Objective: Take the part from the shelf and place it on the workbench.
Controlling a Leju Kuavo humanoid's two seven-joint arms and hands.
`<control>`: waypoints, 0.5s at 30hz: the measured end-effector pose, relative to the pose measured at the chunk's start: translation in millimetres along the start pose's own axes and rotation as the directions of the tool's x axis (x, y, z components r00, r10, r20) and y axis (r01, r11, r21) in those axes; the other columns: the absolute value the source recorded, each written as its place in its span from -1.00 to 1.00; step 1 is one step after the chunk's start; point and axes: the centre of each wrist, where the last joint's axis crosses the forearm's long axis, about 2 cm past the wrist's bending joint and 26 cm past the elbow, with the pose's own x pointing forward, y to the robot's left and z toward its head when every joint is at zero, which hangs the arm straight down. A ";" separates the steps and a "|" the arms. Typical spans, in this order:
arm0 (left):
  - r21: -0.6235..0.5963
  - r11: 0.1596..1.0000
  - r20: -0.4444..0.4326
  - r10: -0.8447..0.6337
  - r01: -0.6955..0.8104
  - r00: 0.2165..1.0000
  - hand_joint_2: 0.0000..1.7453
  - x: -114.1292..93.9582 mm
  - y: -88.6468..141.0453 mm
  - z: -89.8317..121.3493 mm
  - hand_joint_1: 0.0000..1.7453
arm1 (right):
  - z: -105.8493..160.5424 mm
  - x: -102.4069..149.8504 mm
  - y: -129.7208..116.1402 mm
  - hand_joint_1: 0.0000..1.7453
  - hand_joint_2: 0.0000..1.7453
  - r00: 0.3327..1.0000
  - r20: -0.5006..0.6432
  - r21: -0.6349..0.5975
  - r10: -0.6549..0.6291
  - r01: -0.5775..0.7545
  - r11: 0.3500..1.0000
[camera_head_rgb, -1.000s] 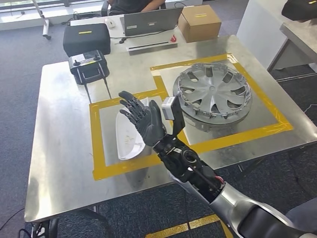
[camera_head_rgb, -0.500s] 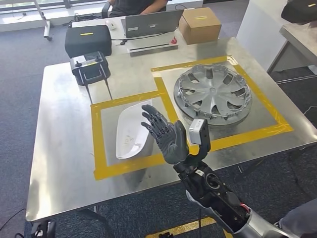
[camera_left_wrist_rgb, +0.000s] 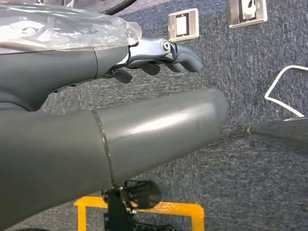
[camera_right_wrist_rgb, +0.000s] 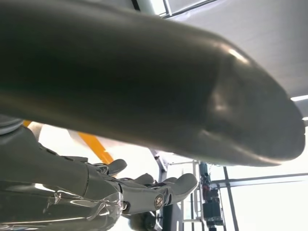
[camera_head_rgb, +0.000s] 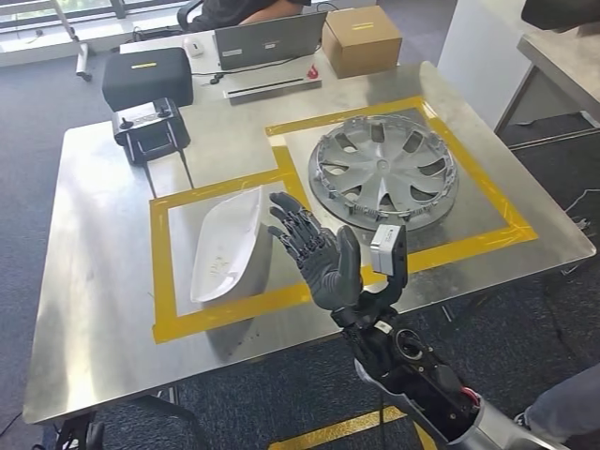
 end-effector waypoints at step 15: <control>-0.001 1.000 0.006 0.002 -0.002 1.000 -1.00 3.3 -0.5 -0.5 -1.00 | 2.0 3.5 0.0 -1.00 -1.00 1.000 0.008 0.003 0.002 -0.002 1.000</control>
